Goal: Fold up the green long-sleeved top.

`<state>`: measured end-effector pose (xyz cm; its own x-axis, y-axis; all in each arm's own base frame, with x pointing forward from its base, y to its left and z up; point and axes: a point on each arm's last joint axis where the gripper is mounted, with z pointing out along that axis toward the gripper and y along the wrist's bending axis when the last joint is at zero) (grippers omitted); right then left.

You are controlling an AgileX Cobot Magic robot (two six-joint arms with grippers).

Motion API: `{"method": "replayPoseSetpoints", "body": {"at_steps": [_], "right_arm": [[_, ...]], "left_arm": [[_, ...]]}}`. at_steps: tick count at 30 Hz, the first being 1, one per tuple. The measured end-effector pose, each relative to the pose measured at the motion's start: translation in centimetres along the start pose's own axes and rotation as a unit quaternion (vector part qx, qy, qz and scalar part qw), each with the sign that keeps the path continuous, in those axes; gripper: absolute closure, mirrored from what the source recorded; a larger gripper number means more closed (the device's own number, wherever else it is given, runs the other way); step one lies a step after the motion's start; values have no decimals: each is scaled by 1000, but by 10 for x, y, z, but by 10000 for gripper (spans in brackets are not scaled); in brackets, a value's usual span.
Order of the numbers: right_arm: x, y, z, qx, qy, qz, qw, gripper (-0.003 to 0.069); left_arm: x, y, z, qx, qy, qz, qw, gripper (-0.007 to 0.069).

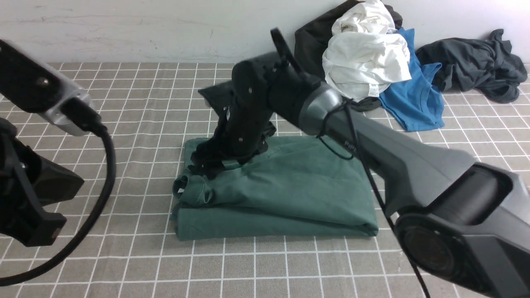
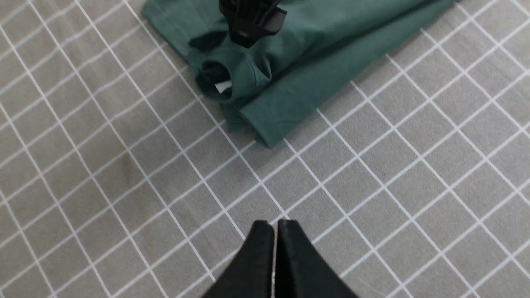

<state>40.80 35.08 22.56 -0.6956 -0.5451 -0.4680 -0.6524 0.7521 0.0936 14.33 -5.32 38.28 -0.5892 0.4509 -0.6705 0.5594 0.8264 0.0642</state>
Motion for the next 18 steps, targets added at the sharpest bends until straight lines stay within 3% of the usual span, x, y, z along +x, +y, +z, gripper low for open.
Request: {"method": "replayPoseSetpoints", "body": {"at_steps": [4, 8, 11, 16, 17, 18], "right_arm": [[-15, 5, -61, 5, -57, -12, 998, 127], [-23, 13, -133, 0, -121, -22, 992, 134], [-16, 22, -193, -21, -160, -38, 986, 192], [14, 27, -232, -32, -146, -63, 987, 340], [17, 27, -230, -32, -138, -65, 988, 340], [29, 27, -233, -32, -124, -72, 989, 391]], "left_arm": [[9, -6, -20, -16, -33, 9, 999, 632], [43, -16, -44, -55, -61, 8, 997, 632], [87, -25, -53, -92, -83, -23, 992, 632], [130, -36, -47, -106, -139, -71, 982, 632], [133, -36, -46, -106, -142, -74, 981, 632], [140, -38, -44, -108, -161, -79, 978, 632]]}}
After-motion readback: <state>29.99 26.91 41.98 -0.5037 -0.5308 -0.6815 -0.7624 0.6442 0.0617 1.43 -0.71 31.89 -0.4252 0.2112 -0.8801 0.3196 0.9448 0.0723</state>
